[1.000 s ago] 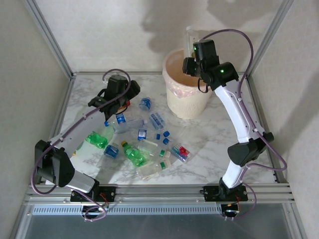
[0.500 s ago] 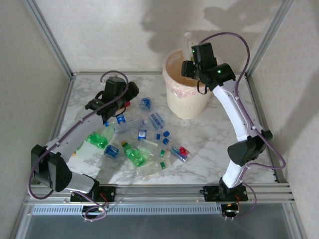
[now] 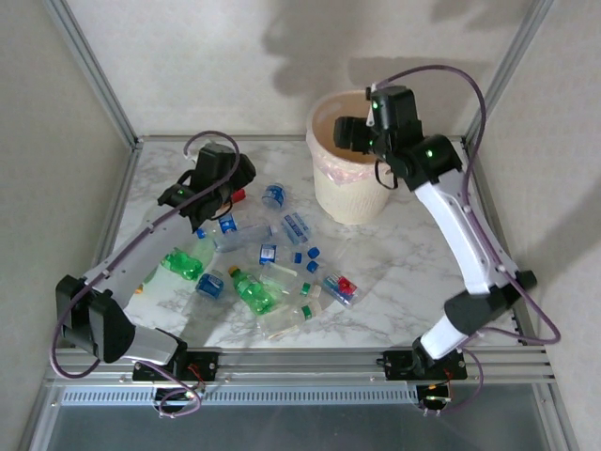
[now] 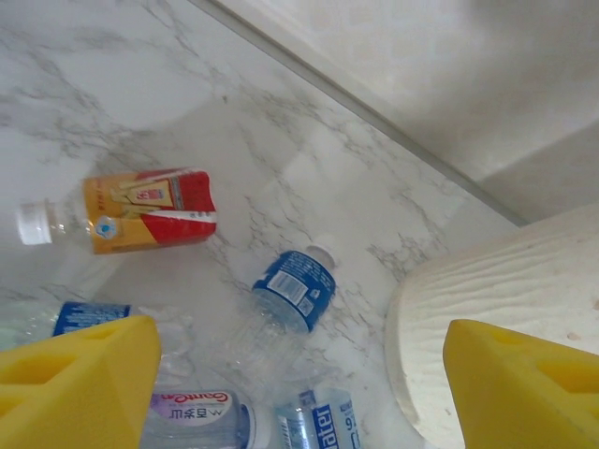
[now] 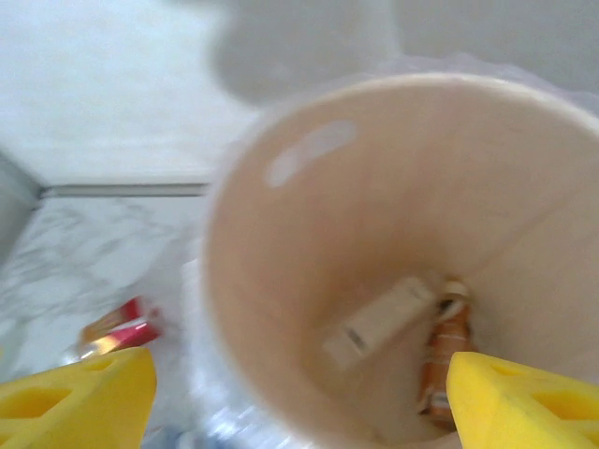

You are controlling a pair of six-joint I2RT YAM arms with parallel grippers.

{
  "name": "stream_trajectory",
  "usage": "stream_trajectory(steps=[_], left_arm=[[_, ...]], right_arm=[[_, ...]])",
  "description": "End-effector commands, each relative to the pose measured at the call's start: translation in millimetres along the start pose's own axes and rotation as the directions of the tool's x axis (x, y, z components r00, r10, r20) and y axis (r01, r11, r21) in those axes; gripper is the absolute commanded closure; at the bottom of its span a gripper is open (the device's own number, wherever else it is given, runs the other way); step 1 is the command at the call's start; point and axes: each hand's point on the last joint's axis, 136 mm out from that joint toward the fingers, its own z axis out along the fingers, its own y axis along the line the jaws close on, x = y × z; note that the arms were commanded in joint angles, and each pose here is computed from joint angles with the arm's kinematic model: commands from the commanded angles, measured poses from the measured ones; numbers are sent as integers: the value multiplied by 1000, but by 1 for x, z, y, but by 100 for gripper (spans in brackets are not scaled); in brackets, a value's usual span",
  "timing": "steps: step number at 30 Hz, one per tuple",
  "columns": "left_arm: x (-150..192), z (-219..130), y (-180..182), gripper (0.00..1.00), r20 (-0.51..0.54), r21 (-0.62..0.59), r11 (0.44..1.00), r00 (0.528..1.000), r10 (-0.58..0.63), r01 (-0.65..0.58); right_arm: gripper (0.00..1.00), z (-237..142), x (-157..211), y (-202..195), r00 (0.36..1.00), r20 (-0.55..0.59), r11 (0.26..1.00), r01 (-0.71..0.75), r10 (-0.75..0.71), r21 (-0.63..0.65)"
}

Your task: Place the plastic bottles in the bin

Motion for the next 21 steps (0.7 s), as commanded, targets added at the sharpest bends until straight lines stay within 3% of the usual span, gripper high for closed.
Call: stream_trajectory(steps=[1, 6, 12, 16, 21], left_arm=[[-28, -25, 16, 21, 93, -72, 997, 996, 3, 4], [-36, -40, 71, 21, 170, -233, 966, 983, -72, 111], [-17, -58, 145, 16, 140, -410, 891, 979, -150, 195], [-16, -80, 193, 15, 195, -494, 837, 968, -158, 236], [-10, -84, 252, 15, 229, -583, 756, 953, -199, 298]], right_arm=[[17, -34, -5, 58, 993, 98, 976, 86, -68, -200], [17, -35, 34, 104, 994, 52, 942, 110, -98, -318], [16, -18, 63, 108, 997, -5, 940, 67, -73, -334], [15, -10, 76, 112, 996, -36, 933, 63, -81, -353], [15, -6, 89, 113, 993, -67, 931, 62, -92, -361]])
